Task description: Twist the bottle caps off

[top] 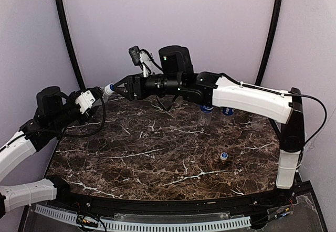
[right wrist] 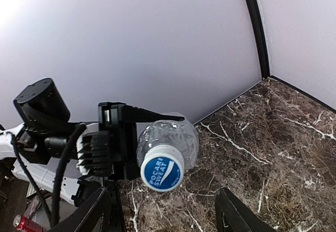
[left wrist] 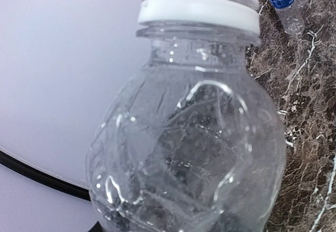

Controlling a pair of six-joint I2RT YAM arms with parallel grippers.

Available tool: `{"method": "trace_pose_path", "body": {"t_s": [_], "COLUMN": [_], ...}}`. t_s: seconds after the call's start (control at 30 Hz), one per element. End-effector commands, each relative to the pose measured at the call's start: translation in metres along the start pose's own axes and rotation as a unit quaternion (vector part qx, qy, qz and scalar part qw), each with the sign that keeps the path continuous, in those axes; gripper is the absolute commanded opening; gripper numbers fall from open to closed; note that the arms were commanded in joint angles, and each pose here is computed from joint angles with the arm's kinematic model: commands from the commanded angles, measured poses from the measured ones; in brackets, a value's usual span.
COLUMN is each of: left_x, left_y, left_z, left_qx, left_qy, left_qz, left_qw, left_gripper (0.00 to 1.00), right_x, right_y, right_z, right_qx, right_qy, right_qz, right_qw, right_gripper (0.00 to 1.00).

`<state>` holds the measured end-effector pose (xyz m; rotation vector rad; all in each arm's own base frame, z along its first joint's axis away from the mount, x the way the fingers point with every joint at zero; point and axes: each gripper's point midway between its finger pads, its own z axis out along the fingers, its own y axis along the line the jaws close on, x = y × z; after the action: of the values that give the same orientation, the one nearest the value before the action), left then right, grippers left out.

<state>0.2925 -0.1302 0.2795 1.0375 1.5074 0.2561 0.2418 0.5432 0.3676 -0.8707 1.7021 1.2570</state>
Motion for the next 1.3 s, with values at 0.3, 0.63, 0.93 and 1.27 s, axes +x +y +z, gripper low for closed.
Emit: {"method": "trace_pose_path", "body": {"t_s": [0.3,0.63,0.93,1.27], "left_x": [-0.013,-0.014,-0.025,-0.065], "left_y": [0.016,0.012,-0.059,-0.127], "left_z": [-0.001,0.002,-0.014,-0.066], "left_qx": [-0.066,-0.062,0.144,0.396], "left_qy": [-0.013,-0.015,-0.057,-0.123], "left_qz": [0.112,0.111,-0.031,-0.245], "left_qw": [0.991,0.992,0.987,0.877], "left_gripper": [0.31,0.31,0.31,0.31], "right_x": [0.003,0.007,0.019,0.072], "right_y": [-0.014,-0.01,0.045,0.059], "right_z": [0.033,0.035,0.003,-0.032], "right_qx": [0.012,-0.005,-0.154,-0.141], "right_qy": [0.005,0.01,0.047,0.127], "right_qz": [0.032,0.026,-0.137,-0.38], "right_qw": [0.999,1.0,0.977,0.905], "right_gripper": [0.66,0.31,0.03,0.0]}}
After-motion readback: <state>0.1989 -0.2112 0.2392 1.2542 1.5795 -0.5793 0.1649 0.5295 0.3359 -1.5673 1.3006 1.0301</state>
